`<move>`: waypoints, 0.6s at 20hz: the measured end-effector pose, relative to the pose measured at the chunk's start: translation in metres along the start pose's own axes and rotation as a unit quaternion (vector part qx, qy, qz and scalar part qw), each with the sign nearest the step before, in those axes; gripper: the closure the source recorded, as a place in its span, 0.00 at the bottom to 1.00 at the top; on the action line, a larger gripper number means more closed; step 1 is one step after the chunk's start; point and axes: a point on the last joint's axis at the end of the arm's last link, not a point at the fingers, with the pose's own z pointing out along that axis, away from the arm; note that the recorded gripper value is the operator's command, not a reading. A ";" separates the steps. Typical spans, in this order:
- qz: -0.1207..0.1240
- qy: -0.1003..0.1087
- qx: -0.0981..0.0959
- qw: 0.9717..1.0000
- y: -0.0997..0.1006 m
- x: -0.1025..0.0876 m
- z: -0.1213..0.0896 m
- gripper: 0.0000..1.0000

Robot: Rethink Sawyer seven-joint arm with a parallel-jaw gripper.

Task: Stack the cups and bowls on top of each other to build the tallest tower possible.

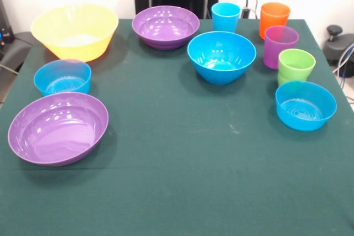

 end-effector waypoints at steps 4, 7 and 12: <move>-0.040 0.011 0.002 0.999 -0.033 0.007 0.007 0.00; -0.057 0.018 -0.002 0.998 -0.046 0.009 0.013 0.00; -0.066 0.022 -0.011 0.998 -0.045 0.006 0.021 0.00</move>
